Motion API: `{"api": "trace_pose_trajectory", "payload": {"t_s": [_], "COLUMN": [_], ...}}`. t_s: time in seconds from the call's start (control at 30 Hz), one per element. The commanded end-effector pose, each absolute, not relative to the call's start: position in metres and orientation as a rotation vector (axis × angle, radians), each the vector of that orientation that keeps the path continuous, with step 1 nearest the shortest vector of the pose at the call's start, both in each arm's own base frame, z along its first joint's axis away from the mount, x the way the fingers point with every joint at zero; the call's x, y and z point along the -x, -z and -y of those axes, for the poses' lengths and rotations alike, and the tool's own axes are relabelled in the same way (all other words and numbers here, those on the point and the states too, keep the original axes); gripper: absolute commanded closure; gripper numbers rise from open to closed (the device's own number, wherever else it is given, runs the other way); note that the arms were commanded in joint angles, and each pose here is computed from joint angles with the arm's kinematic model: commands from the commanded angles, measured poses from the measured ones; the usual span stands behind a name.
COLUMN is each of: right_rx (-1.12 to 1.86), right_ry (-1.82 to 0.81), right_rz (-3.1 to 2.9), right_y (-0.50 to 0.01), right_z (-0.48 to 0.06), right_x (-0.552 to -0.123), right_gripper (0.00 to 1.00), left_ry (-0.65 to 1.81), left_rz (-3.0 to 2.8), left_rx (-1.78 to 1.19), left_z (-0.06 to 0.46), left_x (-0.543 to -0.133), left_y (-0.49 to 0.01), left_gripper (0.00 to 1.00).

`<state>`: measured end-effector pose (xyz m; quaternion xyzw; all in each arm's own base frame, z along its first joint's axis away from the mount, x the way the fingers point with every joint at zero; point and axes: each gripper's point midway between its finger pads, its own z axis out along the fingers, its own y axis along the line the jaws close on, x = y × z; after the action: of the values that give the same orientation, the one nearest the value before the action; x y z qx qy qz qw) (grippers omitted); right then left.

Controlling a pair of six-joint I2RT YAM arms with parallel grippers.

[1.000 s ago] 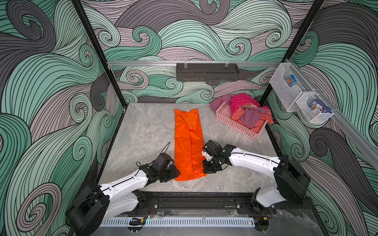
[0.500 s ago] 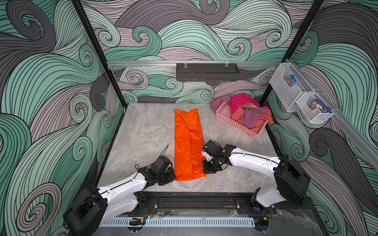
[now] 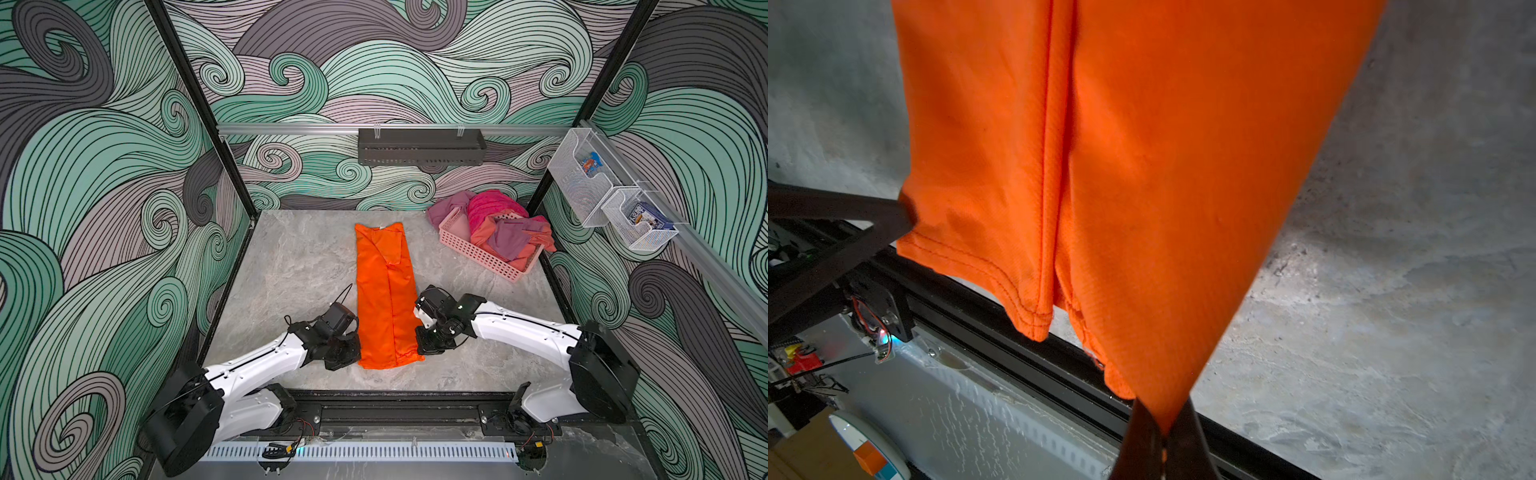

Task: Fold and stack t-shirts
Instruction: Fold the T-shirt.

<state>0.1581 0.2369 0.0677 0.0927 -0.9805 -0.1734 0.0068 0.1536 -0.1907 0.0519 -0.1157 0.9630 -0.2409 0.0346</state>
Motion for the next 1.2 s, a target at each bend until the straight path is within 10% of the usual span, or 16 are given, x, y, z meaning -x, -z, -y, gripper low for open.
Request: {"api": "trace_pose_trajectory", "payload": {"t_s": [0.0, 0.43, 1.17], "right_rx": [-0.242, -0.154, -0.048], "right_ry": [0.539, 0.553, 0.837], "right_rz": [3.091, 3.081, 3.04], "right_y": [-0.083, -0.101, -0.129], "right_z": [-0.228, -0.217, -0.249], "right_x": [-0.158, -0.156, -0.323], "right_gripper": [1.0, 1.0, 1.0], "left_ry": [0.659, 0.653, 0.851], "left_rz": [-3.061, -3.065, -3.018], "left_rx": [0.329, 0.336, 0.378], "left_z": [0.178, 0.179, 0.187], "left_x": [-0.134, -0.161, -0.362], "left_y": [-0.07, -0.106, -0.128], "left_gripper": [1.0, 1.0, 1.0]}}
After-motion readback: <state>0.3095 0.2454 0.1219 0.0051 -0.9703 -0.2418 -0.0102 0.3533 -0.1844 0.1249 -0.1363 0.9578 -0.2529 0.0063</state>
